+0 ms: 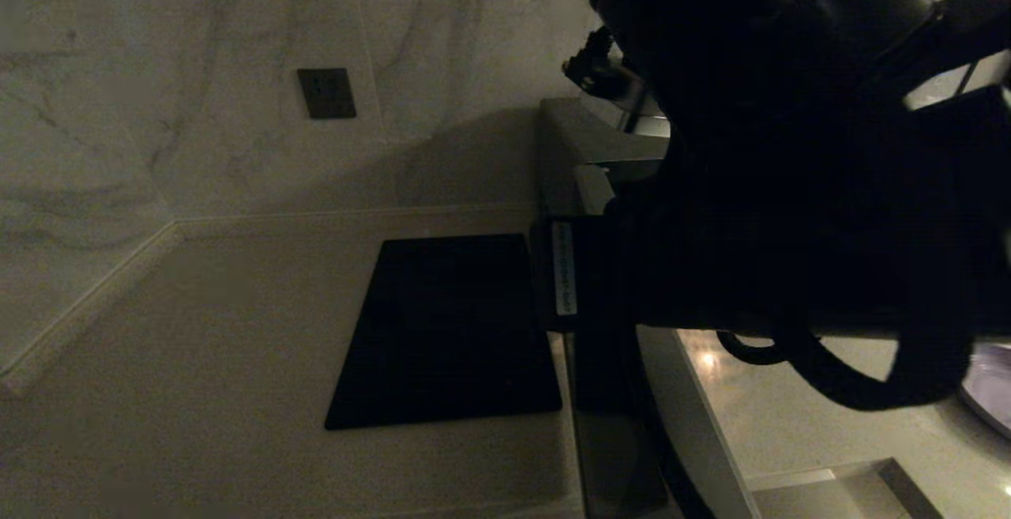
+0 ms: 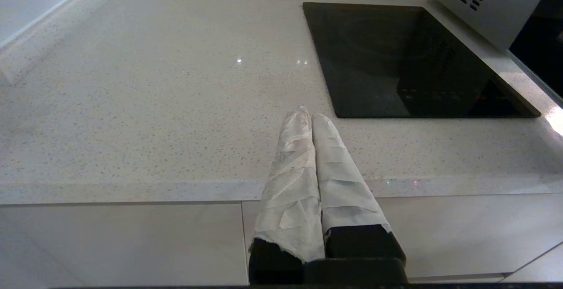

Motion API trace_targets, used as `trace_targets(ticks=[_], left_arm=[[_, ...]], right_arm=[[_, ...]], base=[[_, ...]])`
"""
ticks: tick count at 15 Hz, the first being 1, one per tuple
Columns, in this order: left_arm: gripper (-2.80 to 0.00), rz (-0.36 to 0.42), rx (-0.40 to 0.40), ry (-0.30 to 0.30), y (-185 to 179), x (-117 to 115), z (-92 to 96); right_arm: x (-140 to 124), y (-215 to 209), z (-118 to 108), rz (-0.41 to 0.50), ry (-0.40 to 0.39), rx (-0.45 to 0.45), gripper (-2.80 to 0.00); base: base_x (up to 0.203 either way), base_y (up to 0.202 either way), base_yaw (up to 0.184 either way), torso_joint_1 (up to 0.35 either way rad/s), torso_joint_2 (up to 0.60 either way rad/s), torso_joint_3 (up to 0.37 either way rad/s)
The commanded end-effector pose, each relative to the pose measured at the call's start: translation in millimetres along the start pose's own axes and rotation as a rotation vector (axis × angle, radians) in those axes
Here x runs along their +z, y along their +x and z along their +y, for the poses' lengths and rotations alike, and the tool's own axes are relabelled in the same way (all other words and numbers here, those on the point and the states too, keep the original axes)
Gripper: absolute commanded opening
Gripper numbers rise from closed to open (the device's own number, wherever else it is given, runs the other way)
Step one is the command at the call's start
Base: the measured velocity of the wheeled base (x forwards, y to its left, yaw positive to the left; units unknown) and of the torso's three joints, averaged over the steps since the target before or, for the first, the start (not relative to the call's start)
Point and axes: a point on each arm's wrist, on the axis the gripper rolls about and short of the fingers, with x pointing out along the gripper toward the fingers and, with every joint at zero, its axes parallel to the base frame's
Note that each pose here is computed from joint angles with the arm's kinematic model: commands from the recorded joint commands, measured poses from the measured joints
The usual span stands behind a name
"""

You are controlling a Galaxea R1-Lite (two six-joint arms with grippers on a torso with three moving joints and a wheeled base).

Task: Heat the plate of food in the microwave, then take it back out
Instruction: Close the microwave oven

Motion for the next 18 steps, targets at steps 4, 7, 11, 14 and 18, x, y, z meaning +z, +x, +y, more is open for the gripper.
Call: trace_targets(ticks=[4,7,11,14,18], left_arm=[[-2.8,0.001,0.002,0.0,0.1,0.1,0.0],[-2.8,0.001,0.002,0.0,0.1,0.1,0.0],[-2.8,0.001,0.002,0.0,0.1,0.1,0.0],[-2.8,0.001,0.002,0.0,0.1,0.1,0.0],[-2.8,0.001,0.002,0.0,0.1,0.1,0.0]], right_arm=[[-17.2,18.3,16.0,0.058,-0.047,-0.009,-2.8],[-23.9,26.7,22.8,0.076,-0.067,-0.013,-2.8],[-24.3,29.2,22.4,0.061,-0.045,-0.048,-2.8],[-17.4,26.0,15.9,0.004,-0.037,-0.125,-2.8],[-16.8,23.9,7.8,-0.024,-0.049,-0.217,-2.8]], base=[[0.0,0.0,0.0,0.0,0.0,0.0],[0.0,0.0,0.0,0.0,0.0,0.0],[0.0,0.0,0.0,0.0,0.0,0.0],[0.0,0.0,0.0,0.0,0.0,0.0],[0.0,0.0,0.0,0.0,0.0,0.0]])
